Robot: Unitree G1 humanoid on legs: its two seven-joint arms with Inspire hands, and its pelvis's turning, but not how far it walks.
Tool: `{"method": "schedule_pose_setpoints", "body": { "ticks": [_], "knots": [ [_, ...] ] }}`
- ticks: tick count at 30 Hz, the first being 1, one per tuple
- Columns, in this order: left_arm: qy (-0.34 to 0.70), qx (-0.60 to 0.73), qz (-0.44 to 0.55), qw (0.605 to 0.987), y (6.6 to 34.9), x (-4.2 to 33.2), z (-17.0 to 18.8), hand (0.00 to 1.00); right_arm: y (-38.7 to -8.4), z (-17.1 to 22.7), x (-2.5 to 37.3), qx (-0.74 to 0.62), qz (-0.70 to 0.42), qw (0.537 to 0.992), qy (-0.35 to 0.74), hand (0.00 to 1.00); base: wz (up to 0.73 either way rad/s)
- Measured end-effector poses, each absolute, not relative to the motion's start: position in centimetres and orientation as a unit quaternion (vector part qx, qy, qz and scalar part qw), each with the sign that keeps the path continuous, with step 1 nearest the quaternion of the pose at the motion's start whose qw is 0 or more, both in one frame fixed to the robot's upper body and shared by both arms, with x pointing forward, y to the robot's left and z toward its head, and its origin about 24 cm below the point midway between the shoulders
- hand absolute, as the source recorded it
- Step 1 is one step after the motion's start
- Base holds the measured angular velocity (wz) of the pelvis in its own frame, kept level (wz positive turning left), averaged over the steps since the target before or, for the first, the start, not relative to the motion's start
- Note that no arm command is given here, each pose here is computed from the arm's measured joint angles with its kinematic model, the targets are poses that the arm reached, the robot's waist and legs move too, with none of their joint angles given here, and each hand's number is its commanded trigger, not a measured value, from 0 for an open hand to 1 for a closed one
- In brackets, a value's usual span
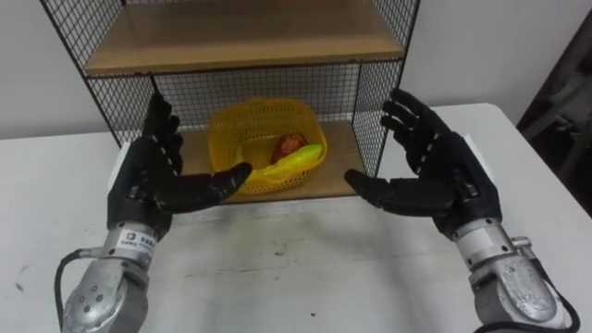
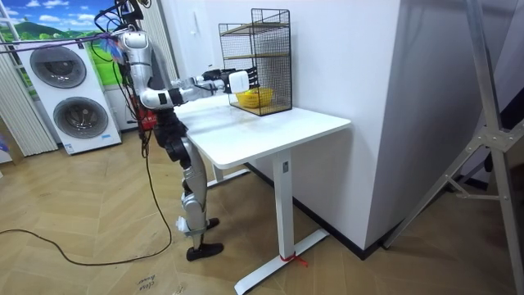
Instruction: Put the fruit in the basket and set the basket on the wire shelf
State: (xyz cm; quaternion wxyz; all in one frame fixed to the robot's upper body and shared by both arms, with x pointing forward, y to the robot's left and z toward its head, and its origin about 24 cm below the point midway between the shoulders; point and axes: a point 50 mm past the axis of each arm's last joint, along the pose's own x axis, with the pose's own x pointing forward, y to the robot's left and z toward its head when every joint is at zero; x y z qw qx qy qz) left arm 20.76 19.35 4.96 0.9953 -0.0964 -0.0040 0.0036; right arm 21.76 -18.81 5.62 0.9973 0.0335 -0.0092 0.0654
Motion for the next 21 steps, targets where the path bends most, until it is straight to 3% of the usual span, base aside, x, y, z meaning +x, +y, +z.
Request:
{"method": "schedule_pose_setpoints", "body": {
  "ticks": [13,17,21],
  "knots": [
    [-0.001,-0.112,0.053,0.992,21.7,18.2,4.3,0.0,-21.9,5.6,18.8,0.017,-0.046,0.999,-0.012,0.0,0.0],
    [-0.039,-0.116,0.071,0.99,23.0,17.9,6.0,0.0,-24.2,7.1,18.4,0.003,-0.125,0.99,-0.057,0.0,0.03],
    [-0.13,-0.125,0.125,0.976,26.2,17.0,9.4,0.0,-27.3,9.4,17.4,-0.028,-0.229,0.967,-0.111,0.0,0.0]
  ]
}}
